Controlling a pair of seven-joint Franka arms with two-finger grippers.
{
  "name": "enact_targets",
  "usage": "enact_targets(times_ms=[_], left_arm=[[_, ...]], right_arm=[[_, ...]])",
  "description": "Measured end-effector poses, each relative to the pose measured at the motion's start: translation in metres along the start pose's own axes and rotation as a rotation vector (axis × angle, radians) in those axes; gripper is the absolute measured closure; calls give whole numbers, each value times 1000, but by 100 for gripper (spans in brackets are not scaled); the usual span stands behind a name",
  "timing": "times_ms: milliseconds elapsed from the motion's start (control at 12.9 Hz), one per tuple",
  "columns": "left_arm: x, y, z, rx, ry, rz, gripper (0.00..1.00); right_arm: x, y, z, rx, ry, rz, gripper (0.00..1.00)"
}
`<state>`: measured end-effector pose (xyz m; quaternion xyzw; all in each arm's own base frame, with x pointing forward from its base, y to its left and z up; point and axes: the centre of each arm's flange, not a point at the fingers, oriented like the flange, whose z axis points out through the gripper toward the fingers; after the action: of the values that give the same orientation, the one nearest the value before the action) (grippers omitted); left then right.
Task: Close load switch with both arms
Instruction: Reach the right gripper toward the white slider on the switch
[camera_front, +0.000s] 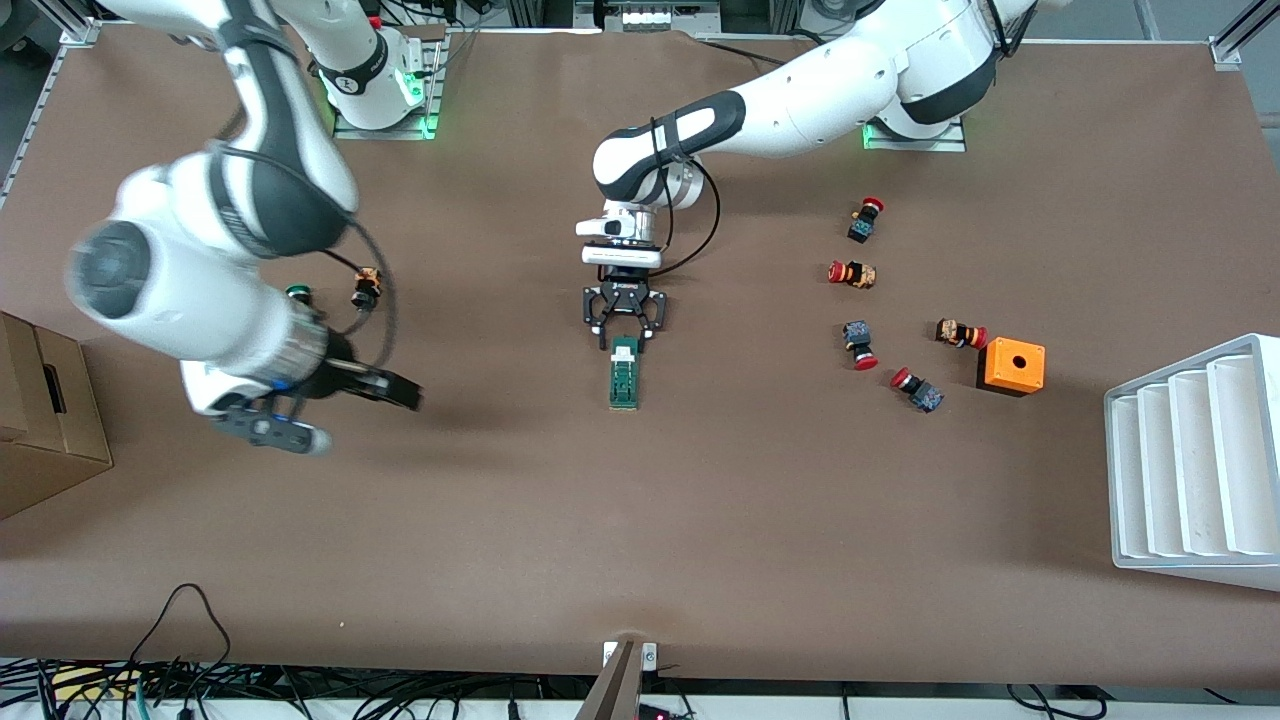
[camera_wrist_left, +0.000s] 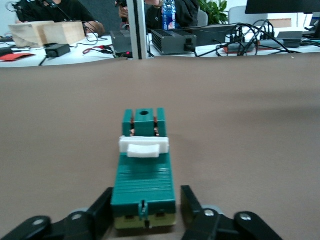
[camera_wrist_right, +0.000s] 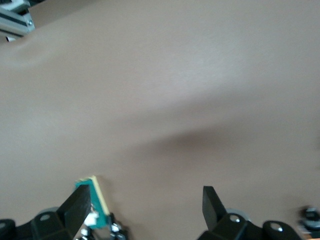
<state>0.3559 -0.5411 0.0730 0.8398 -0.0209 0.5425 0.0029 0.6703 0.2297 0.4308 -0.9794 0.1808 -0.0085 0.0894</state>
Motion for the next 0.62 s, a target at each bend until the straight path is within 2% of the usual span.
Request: enact_targets(times_ms=[232, 618], left_arm=[[0, 1, -3, 3, 4, -5, 50], [0, 1, -3, 4, 5, -8, 51]], right_arm=[[-29, -50, 38, 39, 33, 171, 1], [-72, -95, 96, 102, 30, 512, 2]])
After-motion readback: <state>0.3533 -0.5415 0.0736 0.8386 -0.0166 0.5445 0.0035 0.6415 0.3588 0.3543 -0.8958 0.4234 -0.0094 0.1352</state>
